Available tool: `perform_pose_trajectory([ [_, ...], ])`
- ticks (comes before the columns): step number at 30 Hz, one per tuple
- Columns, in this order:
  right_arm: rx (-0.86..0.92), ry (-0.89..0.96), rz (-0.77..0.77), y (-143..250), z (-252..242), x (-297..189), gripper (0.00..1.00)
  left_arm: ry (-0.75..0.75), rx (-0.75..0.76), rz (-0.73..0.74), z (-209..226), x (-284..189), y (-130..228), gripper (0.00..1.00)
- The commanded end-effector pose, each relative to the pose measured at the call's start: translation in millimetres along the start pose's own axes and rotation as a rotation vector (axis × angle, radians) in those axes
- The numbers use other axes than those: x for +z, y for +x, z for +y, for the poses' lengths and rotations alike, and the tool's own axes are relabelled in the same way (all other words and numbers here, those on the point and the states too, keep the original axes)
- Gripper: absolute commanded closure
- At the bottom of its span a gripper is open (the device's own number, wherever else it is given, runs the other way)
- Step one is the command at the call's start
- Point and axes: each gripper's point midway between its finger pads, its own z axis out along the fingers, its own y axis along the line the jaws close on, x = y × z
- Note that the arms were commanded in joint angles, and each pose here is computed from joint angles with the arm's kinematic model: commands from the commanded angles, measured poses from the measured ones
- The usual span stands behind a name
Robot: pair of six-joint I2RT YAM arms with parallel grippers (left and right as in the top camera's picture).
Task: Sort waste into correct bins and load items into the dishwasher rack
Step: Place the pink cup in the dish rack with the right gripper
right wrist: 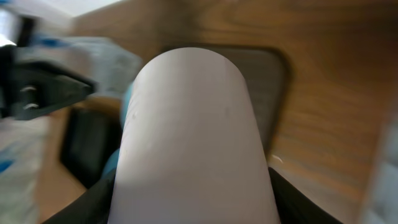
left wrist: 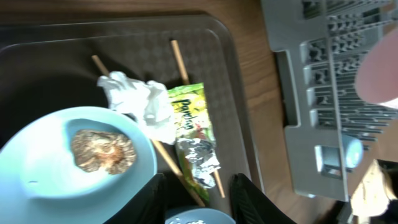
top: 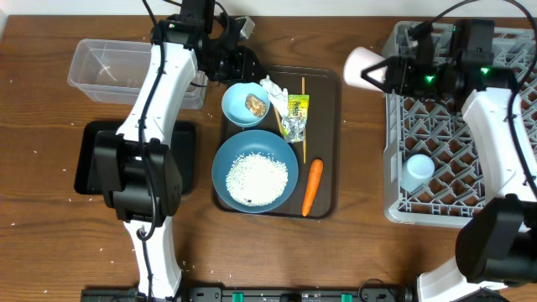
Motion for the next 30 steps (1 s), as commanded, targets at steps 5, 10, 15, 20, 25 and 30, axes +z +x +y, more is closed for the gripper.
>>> perform_pose_trajectory([
  [5, -0.026, 0.419, -0.087, -26.7, -21.5, -74.9, 0.65, -0.044, -0.010, 0.012, 9.2, 0.8, 5.3, 0.65],
  [10, 0.015, 0.628, -0.022, -9.3, -44.8, -102.0, 0.64, -0.070, -0.023, 0.030, 17.3, 4.7, 12.0, 0.65],
  [15, 0.052, 0.759, 0.066, 14.7, -64.6, -114.6, 0.64, -0.074, -0.032, 0.041, 20.0, 7.1, 16.1, 0.65],
  [20, 0.062, 0.790, 0.103, 22.3, -73.8, -112.0, 0.64, -0.074, -0.032, 0.041, 20.3, 7.4, 16.5, 0.65],
  [25, 0.076, 0.795, 0.145, 27.7, -85.2, -100.0, 0.64, -0.073, -0.032, 0.041, 20.1, 7.3, 16.5, 0.65],
  [30, 0.097, 0.800, 0.210, 37.6, -97.3, -87.2, 0.64, -0.074, -0.032, 0.041, 20.3, 7.4, 16.5, 0.65],
])
